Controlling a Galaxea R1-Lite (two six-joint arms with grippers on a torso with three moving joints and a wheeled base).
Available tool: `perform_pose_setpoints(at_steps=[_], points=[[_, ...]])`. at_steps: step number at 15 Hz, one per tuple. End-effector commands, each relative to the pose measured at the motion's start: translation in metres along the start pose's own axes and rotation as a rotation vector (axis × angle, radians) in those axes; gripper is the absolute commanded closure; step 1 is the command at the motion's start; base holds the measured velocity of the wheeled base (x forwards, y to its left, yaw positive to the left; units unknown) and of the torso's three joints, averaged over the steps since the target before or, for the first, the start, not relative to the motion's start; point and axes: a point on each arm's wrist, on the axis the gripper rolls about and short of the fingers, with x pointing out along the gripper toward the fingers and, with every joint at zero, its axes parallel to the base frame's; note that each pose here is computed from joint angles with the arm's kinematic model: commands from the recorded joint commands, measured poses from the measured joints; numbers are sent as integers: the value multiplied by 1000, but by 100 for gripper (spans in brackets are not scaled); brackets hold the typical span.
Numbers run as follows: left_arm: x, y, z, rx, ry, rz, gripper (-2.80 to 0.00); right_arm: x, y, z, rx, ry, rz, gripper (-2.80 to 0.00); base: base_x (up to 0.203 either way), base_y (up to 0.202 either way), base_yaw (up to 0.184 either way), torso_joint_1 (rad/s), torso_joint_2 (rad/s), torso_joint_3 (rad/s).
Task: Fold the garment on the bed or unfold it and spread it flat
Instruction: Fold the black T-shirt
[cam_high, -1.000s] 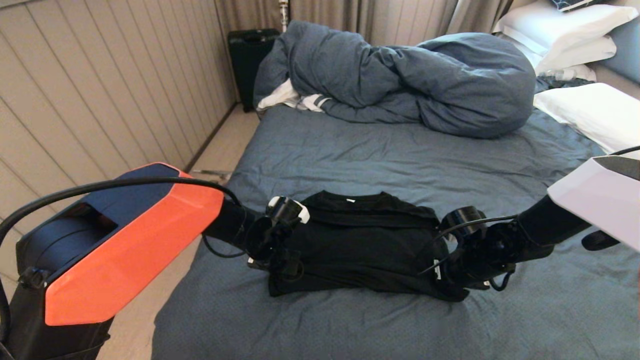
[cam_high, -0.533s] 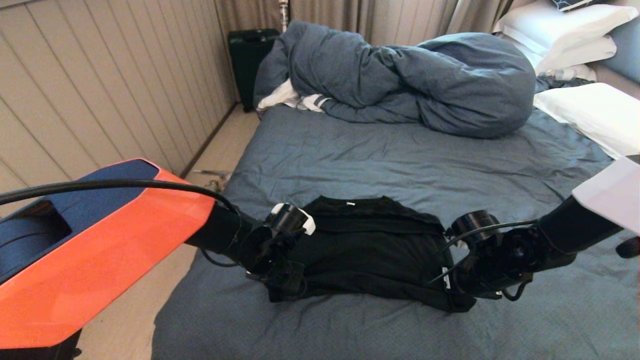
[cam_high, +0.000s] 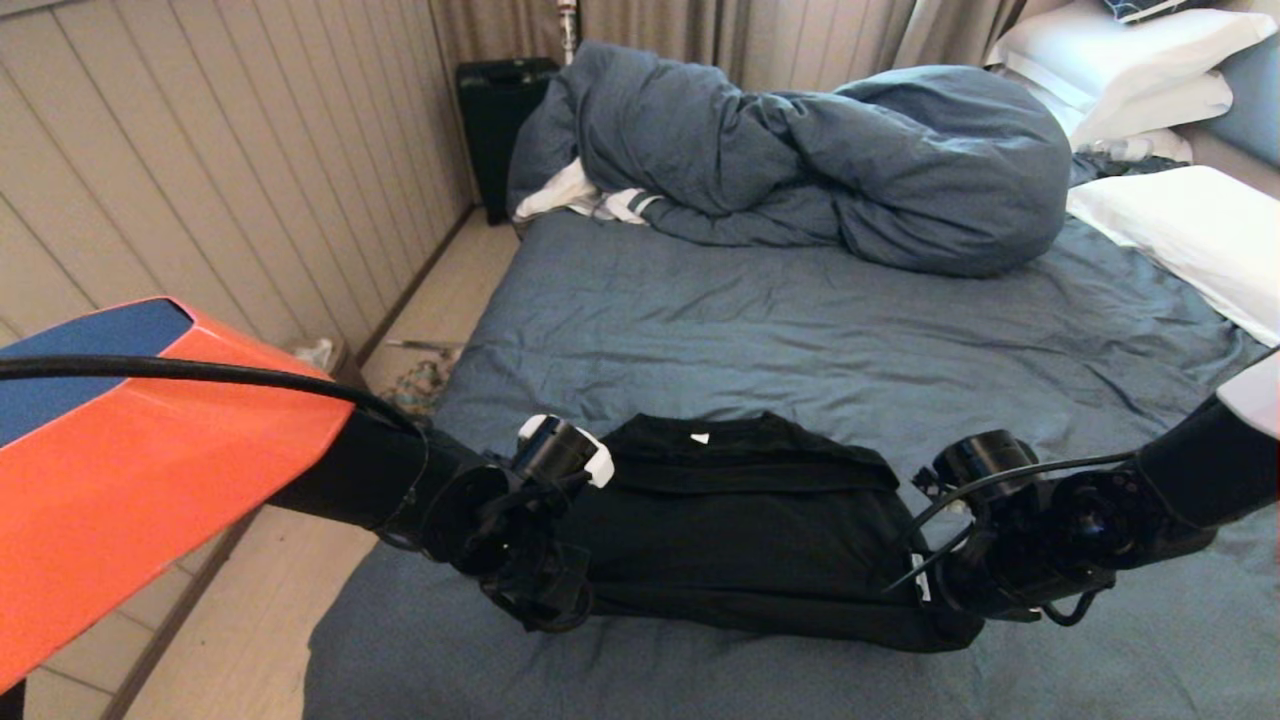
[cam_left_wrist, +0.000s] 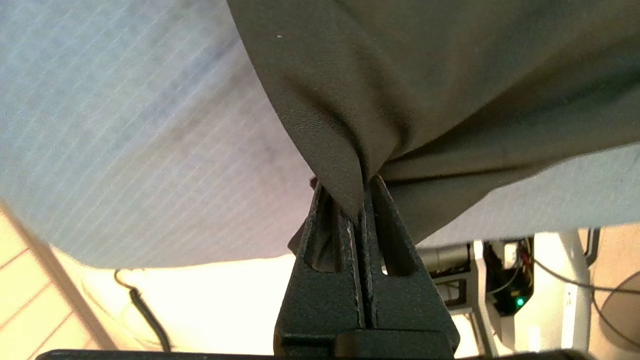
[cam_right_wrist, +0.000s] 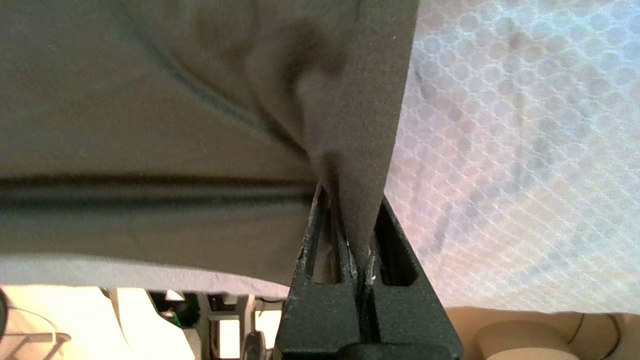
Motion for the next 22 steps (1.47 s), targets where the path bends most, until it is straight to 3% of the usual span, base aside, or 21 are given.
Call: perform_pose_setpoints(at_steps=[1, 12, 13, 18, 20, 22], points=[[-17, 4, -1, -3, -26, -5, 0, -15, -1, 1, -5, -40, 8, 0, 0, 0, 0, 0, 0, 0], [-11, -6, -37, 51, 25, -21, 0, -6, -9, -28, -37, 58, -18, 0, 0, 0, 0, 0, 0, 0], [-9, -6, -39, 52, 26, -23, -280, -6, -8, -27, -37, 58, -17, -280, 0, 0, 0, 0, 0, 0], [-16, -6, -33, 34, -31, -39, -280, -4, -8, -22, -32, 15, -9, -280, 0, 0, 0, 0, 0, 0], [-33, -1, -25, 2, -89, -54, -280, -11, -7, -19, -31, -14, -2, -280, 0, 0, 0, 0, 0, 0], [-59, 10, -13, -56, -176, -69, -280, -33, -6, -11, -26, -99, 18, -280, 0, 0, 0, 0, 0, 0]])
